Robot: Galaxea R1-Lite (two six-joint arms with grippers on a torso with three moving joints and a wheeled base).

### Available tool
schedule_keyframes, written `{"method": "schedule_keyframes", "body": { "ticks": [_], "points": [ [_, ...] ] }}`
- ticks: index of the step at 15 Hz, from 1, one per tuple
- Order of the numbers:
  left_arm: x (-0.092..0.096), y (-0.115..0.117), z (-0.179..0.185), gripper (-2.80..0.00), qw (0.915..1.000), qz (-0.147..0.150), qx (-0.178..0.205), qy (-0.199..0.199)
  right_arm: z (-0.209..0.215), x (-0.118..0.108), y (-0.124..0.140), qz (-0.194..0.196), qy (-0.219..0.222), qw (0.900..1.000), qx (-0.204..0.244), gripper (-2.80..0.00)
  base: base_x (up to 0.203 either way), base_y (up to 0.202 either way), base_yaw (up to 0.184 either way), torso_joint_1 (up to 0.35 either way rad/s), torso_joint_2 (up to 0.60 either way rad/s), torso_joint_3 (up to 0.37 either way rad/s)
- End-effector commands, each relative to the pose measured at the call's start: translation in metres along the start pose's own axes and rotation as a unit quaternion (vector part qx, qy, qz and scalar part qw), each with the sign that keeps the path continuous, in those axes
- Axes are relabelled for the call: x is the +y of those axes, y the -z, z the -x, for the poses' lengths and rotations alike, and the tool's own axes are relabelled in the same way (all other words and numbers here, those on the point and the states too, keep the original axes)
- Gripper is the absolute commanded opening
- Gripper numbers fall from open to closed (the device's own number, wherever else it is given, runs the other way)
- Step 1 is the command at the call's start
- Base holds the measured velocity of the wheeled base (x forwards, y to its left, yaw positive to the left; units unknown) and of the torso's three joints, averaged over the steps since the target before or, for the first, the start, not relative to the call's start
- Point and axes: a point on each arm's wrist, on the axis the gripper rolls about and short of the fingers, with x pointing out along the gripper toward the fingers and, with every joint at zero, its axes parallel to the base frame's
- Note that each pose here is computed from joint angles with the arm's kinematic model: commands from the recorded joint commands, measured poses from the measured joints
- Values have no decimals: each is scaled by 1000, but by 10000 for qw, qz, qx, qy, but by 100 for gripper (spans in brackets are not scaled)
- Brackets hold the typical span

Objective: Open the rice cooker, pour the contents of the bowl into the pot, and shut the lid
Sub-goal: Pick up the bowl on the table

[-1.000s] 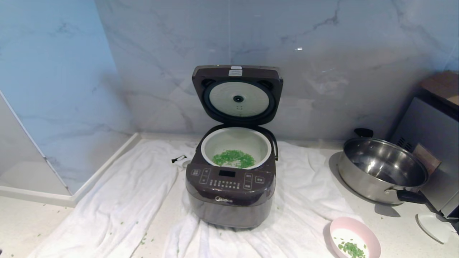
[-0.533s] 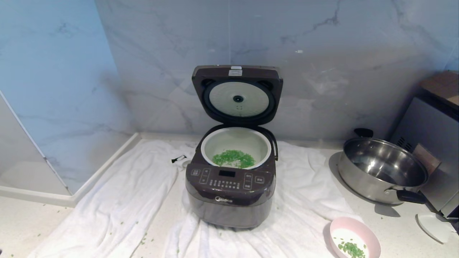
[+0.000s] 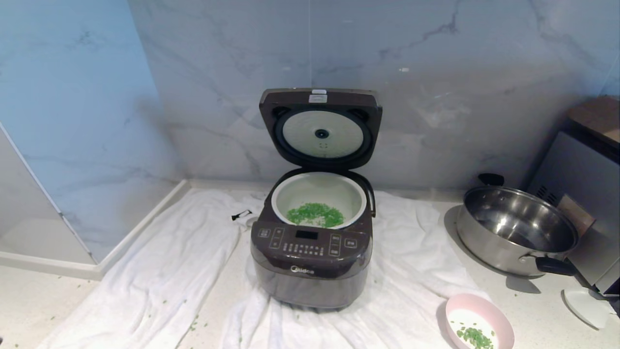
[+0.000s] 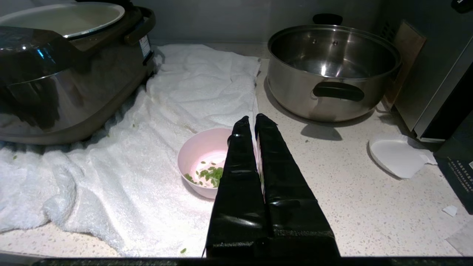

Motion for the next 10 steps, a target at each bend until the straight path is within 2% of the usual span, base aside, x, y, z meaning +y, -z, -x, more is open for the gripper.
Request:
{"method": "schedule_keyframes", "body": {
  "ticks": [1, 3, 5, 10],
  "points": [
    [0, 0, 0, -280, 10000, 4, 12, -5, -1, 0, -1, 8, 4, 10000, 52, -280, 0, 0, 0, 0, 0, 0],
    [0, 0, 0, -280, 10000, 4, 18, -8, 3, 0, -20, -127, -7, 9999, -55, -280, 0, 0, 0, 0, 0, 0],
    [0, 0, 0, -280, 10000, 4, 4, -7, 2, 0, -37, -370, -56, 9992, 124, -280, 0, 0, 0, 0, 0, 0],
    [0, 0, 0, -280, 10000, 4, -5, -7, -1, 0, -36, -403, -28, 9988, 282, -280, 0, 0, 0, 0, 0, 0]
  ]
}}
